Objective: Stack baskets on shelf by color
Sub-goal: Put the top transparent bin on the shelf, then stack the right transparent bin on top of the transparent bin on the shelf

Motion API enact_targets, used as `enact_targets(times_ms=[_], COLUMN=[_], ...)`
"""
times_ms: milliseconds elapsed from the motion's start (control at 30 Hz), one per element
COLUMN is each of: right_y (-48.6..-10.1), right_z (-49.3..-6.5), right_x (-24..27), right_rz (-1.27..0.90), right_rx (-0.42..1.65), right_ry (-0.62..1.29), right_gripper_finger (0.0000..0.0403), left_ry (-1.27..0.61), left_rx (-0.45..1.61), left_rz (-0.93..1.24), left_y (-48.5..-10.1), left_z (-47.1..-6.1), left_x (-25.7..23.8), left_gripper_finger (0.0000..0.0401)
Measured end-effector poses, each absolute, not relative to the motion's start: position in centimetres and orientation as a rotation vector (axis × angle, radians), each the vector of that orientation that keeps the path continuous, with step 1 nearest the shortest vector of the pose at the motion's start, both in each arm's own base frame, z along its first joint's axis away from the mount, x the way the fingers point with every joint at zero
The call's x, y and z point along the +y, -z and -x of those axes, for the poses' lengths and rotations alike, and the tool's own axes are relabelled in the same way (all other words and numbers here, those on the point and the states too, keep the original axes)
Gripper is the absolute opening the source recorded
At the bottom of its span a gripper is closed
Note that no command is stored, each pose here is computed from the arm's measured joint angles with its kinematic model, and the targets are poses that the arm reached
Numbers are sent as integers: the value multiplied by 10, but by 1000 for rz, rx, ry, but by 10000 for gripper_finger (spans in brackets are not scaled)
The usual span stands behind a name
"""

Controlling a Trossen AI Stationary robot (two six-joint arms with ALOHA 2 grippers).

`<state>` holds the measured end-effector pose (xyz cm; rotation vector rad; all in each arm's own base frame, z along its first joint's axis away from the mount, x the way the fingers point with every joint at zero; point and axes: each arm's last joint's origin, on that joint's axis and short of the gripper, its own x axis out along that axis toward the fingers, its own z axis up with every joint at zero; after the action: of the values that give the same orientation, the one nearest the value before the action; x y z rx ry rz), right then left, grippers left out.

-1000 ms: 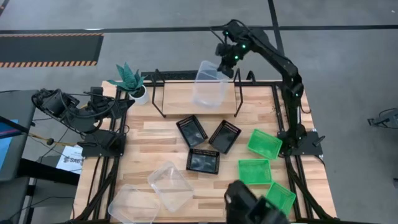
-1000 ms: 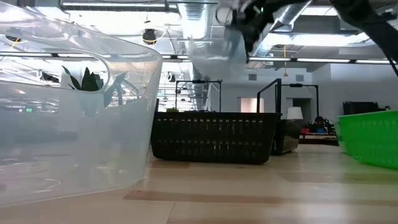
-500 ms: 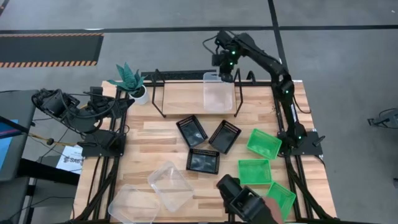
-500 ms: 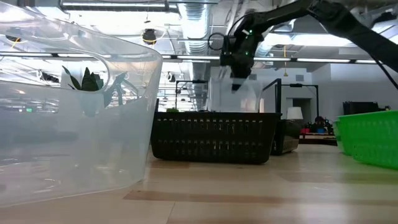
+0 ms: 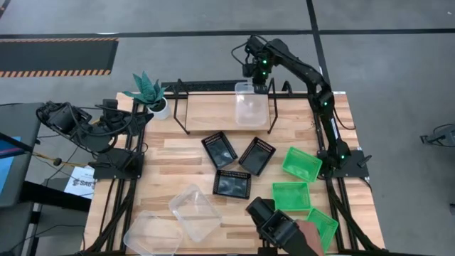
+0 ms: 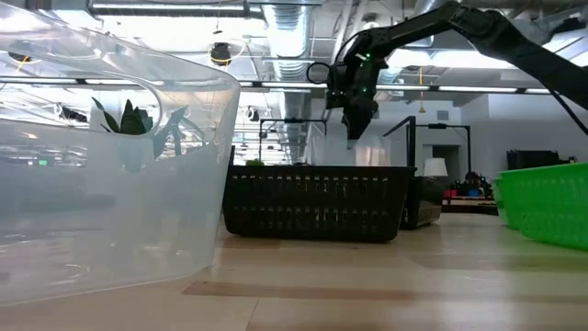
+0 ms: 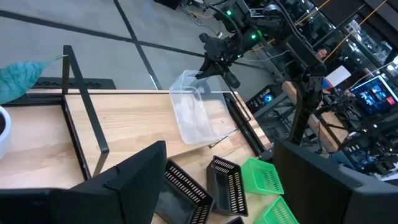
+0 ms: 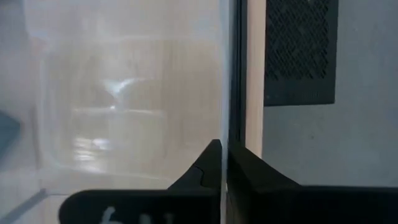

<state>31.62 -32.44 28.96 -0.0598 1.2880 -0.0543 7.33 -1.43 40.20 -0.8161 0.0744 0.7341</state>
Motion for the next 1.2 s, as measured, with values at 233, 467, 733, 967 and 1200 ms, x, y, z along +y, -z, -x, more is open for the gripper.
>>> enact_targets(times_ms=[233, 467, 733, 967, 1200], right_y=[-290, -290, -310, -362, -402], right_z=[-316, -316, -316, -321, -345], right_x=[-325, -325, -317, -265, -169], right_rz=[65, 36, -15, -81, -148], right_rx=[1289, 1295, 1243, 1110, 973], right_ry=[64, 92, 181, 207, -16], right_gripper_finger=[60, 100, 141, 159, 161], left_ry=[-732, -729, -727, -705, -647], left_rx=[77, 82, 86, 137, 266], left_rz=[818, 821, 818, 823, 830], left_y=[-402, -402, -402, -400, -396], left_z=[-73, -73, -73, -73, -72], left_x=[-14, -15, -15, -15, -17], left_gripper_finger=[283, 283, 283, 283, 283])
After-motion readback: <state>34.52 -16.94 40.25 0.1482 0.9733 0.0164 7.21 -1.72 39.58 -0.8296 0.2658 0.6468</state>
